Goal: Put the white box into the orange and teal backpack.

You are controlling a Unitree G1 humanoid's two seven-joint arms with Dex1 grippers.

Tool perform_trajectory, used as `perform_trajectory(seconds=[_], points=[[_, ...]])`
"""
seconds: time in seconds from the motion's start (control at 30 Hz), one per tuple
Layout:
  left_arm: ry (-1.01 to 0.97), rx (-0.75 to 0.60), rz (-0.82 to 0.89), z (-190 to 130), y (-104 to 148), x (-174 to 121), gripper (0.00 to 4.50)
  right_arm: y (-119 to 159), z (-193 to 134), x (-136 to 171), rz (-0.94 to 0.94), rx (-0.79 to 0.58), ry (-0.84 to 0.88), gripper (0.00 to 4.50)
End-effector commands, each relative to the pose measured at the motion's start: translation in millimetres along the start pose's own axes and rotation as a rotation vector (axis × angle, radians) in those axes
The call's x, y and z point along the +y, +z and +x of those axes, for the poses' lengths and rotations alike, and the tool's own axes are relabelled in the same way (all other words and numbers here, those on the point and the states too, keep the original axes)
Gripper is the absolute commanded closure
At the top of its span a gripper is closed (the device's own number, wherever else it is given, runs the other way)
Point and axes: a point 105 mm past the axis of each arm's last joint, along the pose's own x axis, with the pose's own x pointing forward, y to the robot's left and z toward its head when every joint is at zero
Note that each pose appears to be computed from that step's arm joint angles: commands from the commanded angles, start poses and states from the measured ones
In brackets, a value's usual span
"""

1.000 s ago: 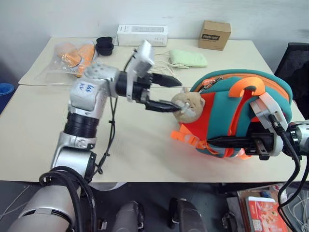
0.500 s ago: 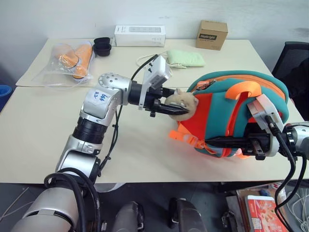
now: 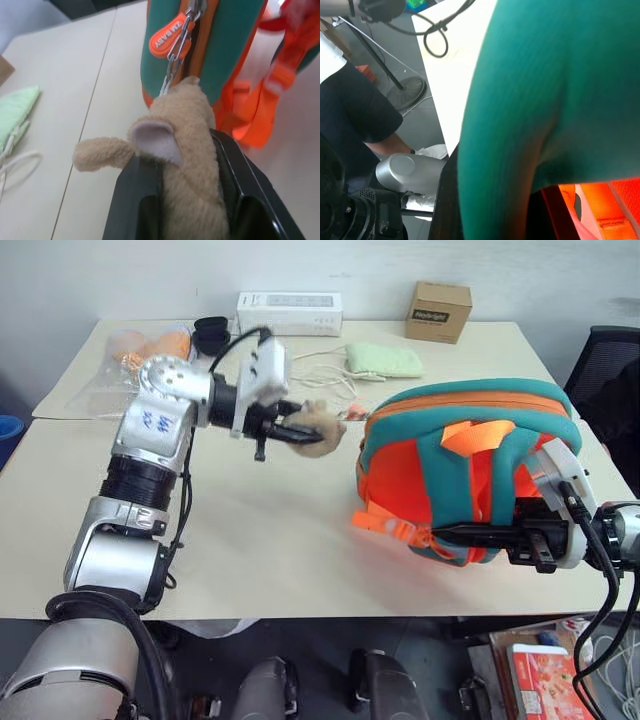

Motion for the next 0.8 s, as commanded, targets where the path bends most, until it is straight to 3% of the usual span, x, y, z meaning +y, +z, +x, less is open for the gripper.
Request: perform_trajectory(seconds=[0.03, 0.33, 0.6, 0.8], points=[[0.050, 0.090, 0.100, 8, -14, 5, 3.60, 7, -3, 5, -0.023, -0.019, 0.010, 4.50], [0.089, 0.052, 0.111, 32, -8, 15, 3.60, 24, -10, 8, -0.037, -0.084, 0.023, 4.50], [-0.052, 0.095, 0.177, 65, -37, -32, 3.60, 26, -11, -3, -0.059, -0.092, -0.057, 4.50], [-0.060, 0.073, 0.114, 57, -39, -40, 3.60, 25, -14, -17, -0.077, -0.091, -0.129, 4.50]])
